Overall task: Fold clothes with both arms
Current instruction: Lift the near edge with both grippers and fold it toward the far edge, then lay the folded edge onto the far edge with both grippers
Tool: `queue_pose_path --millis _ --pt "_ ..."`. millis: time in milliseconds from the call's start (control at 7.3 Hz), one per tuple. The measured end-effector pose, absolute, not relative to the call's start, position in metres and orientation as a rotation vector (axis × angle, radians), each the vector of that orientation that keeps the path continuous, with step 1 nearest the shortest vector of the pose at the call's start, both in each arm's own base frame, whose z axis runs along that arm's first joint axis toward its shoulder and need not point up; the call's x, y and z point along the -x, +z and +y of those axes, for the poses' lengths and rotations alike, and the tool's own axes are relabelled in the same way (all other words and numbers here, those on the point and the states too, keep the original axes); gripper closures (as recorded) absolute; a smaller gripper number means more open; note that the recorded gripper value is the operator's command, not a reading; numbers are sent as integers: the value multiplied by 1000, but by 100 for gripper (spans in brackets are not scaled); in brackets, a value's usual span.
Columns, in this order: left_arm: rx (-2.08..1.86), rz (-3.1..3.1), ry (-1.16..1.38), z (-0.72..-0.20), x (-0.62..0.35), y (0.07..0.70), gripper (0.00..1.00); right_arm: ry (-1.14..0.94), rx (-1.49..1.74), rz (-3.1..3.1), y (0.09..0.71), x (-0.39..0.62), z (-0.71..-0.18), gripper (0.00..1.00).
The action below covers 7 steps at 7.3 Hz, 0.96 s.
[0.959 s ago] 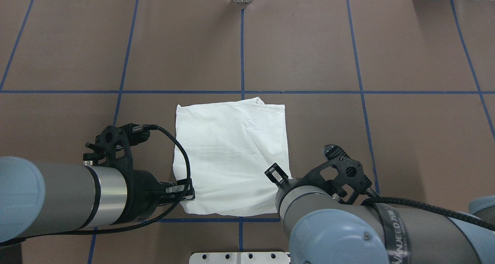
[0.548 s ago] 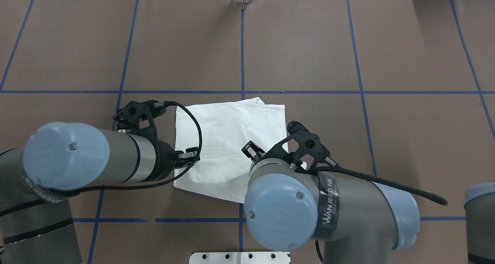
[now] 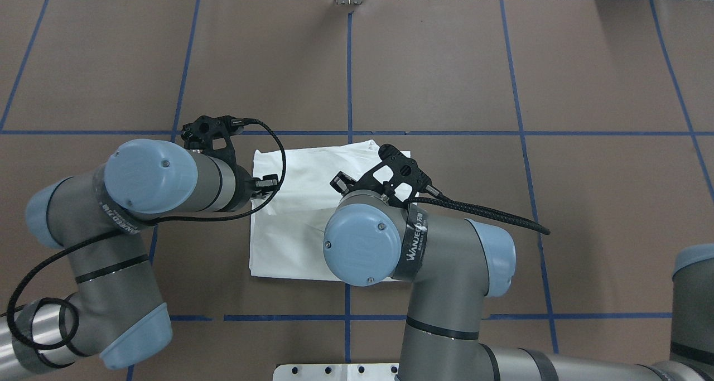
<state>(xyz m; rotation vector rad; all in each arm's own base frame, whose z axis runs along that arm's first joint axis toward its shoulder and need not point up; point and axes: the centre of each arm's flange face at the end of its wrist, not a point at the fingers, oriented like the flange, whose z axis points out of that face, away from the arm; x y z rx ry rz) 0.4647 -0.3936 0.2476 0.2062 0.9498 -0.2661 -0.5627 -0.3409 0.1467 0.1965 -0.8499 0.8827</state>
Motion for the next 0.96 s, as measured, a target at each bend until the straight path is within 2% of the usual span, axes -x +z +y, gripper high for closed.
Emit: queue_pose_path --millis 137,274,411,959 --pt "-221 938 -273 -413 -473 257 100 884 -211 -846 148 569 -355 100" --pt "-233 926 -277 -429 -479 261 100 887 -221 -837 147 574 -367 70" --pt "-239 917 -281 -440 -484 264 1 886 -233 -821 147 580 -379 1" --pt "-313 925 -202 -457 -472 259 0 790 -283 -766 151 573 -421 0"
